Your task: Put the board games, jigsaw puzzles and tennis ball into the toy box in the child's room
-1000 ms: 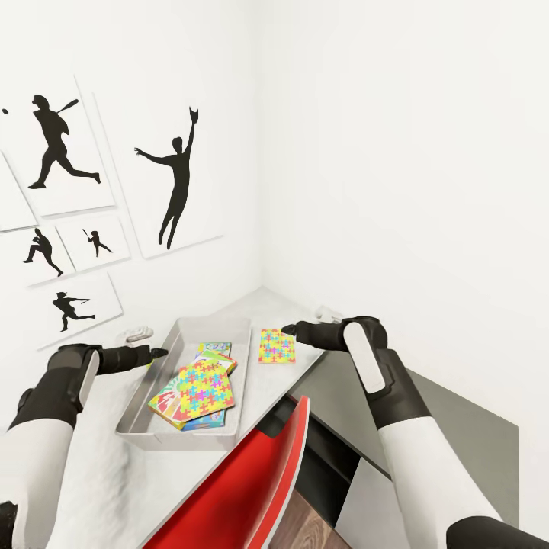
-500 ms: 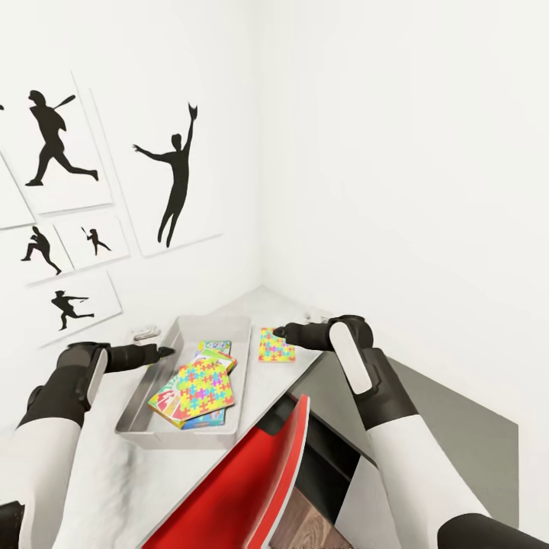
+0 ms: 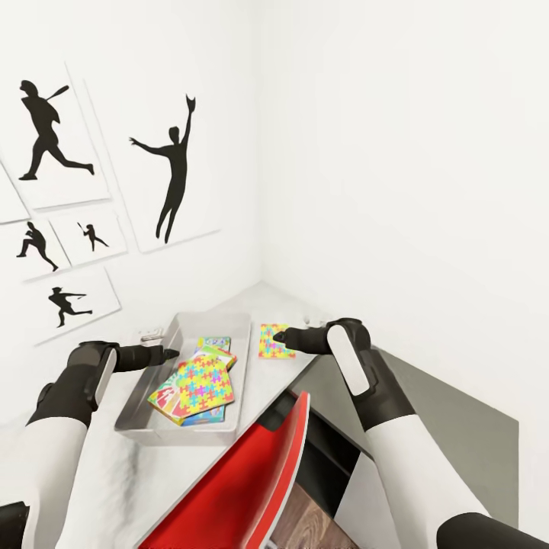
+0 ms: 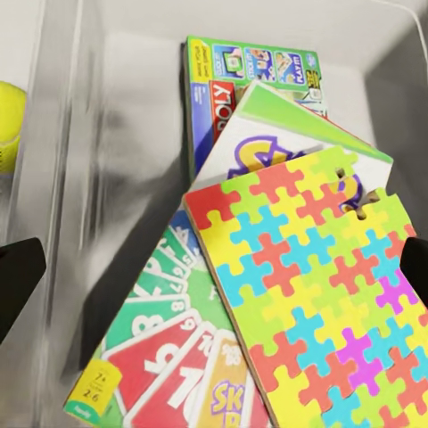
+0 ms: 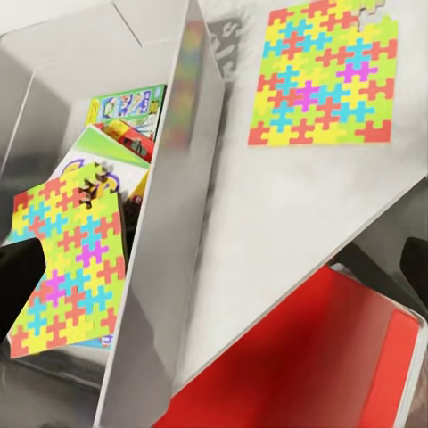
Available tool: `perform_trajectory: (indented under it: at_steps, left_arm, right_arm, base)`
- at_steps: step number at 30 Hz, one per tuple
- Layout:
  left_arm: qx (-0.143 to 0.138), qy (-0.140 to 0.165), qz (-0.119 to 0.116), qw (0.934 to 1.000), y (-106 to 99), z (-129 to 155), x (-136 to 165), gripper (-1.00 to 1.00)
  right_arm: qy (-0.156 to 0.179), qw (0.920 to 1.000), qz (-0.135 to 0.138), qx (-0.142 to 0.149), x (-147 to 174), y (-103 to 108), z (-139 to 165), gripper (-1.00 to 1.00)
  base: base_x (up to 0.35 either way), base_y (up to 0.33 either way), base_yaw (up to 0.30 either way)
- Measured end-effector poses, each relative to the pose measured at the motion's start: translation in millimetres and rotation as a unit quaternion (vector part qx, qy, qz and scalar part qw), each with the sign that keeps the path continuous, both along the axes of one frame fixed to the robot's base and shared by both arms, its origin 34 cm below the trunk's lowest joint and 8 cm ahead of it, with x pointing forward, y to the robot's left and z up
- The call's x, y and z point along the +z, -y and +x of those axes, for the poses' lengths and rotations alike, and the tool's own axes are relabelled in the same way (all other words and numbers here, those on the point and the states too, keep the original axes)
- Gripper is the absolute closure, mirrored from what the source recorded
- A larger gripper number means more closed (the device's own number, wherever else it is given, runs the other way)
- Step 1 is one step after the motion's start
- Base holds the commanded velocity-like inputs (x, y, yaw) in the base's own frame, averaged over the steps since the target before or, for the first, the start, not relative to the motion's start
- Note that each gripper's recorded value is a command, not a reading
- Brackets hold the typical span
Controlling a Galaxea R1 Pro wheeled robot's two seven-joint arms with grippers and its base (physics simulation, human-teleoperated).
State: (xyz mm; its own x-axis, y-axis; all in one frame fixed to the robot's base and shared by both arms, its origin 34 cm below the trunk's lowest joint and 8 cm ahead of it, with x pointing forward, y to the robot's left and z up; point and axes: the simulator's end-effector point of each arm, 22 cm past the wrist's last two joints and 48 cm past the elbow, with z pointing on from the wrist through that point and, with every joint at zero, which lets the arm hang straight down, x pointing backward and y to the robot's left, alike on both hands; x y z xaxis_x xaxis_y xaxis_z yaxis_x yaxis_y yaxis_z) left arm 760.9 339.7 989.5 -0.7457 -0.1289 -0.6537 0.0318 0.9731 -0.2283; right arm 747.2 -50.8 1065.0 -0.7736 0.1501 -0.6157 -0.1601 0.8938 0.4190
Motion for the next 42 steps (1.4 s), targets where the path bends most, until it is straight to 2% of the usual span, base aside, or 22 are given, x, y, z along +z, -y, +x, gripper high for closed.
perform_trajectory:
  at_steps: [20,42]
  left_arm:
    - [0.001,-0.010,0.003,0.9999,-3.3,-0.3,-12.8,-1.00]
    - [0.000,0.005,0.005,1.0000,-3.6,3.5,0.8,-1.00]
  right_arm:
    - [-0.013,0.9999,-0.005,-0.003,-16.3,1.8,1.0,-1.00]
    - [0.000,1.0000,-0.001,-0.009,-8.5,2.0,4.9,-1.00]
  base:
    - [0.000,0.000,0.000]
    - [0.000,0.000,0.000]
